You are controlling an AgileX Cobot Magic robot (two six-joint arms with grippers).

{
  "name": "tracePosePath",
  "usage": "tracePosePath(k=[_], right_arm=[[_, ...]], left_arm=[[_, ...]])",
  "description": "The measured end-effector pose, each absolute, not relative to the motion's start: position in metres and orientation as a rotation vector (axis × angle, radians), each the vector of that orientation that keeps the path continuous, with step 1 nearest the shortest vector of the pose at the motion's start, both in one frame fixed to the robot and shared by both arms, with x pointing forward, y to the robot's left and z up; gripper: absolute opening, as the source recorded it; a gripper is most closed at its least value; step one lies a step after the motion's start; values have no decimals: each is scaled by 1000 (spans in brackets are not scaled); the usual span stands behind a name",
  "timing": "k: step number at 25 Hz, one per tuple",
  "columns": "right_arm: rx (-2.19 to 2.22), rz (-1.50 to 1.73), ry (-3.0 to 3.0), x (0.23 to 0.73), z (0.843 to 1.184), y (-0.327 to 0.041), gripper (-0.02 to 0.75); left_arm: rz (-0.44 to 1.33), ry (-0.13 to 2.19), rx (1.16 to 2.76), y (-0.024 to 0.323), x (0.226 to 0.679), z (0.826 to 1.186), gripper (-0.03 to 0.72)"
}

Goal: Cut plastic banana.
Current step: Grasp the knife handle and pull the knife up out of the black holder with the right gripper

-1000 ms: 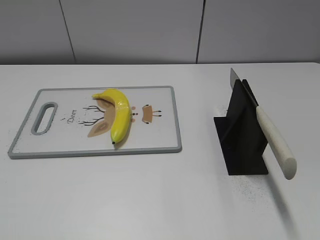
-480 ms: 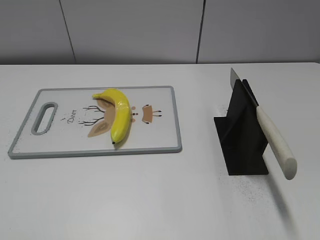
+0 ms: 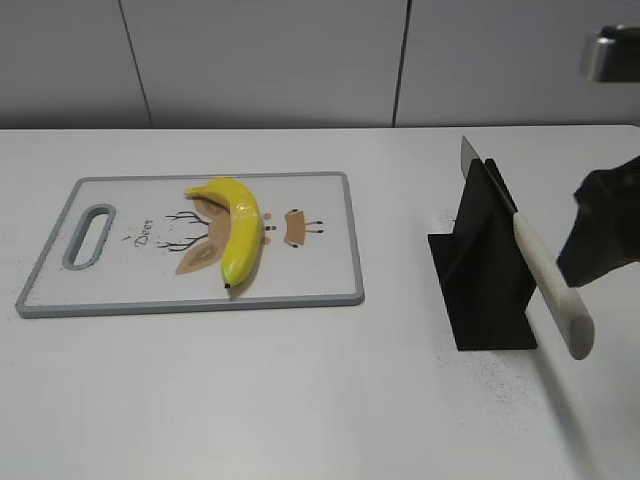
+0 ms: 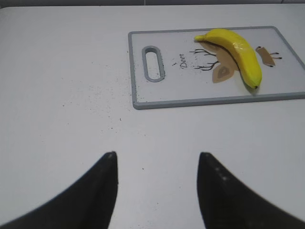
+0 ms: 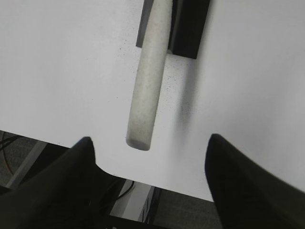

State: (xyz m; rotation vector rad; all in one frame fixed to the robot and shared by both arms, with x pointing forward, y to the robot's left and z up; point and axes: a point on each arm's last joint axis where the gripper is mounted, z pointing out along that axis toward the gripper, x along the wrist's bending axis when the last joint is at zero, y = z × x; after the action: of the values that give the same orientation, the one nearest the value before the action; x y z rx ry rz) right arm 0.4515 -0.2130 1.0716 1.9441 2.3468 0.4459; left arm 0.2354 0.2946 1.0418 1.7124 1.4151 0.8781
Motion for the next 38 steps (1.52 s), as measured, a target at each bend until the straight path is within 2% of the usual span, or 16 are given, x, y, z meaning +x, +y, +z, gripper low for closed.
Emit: tracePosePath(k=[12, 14, 16, 17, 19, 20, 27, 38], right_arm=[[2081, 199, 2427, 499, 995, -194, 505], [2094, 161, 2437, 502, 986, -193, 486], [2102, 140, 2441, 503, 982, -192, 433], [2105, 136, 2440, 503, 982, -192, 393], [2116, 130, 2444, 503, 983, -192, 227], [2146, 123, 2426, 503, 984, -192, 171], [2204, 142, 2385, 499, 995, -192, 172], [2152, 357, 2328, 490, 1047, -194, 167]], left_arm=[[878, 1415, 1712, 295, 235, 1042, 526], [878, 1415, 1712, 295, 235, 1042, 526], [878, 1415, 1712, 295, 235, 1042, 526], [878, 1415, 1712, 295, 235, 1042, 526], [878, 1415, 1712, 295, 235, 1042, 526], [878, 1415, 1712, 295, 235, 1042, 526], [879, 1415, 1713, 295, 235, 1042, 526], [879, 1415, 1713, 295, 235, 1042, 526]])
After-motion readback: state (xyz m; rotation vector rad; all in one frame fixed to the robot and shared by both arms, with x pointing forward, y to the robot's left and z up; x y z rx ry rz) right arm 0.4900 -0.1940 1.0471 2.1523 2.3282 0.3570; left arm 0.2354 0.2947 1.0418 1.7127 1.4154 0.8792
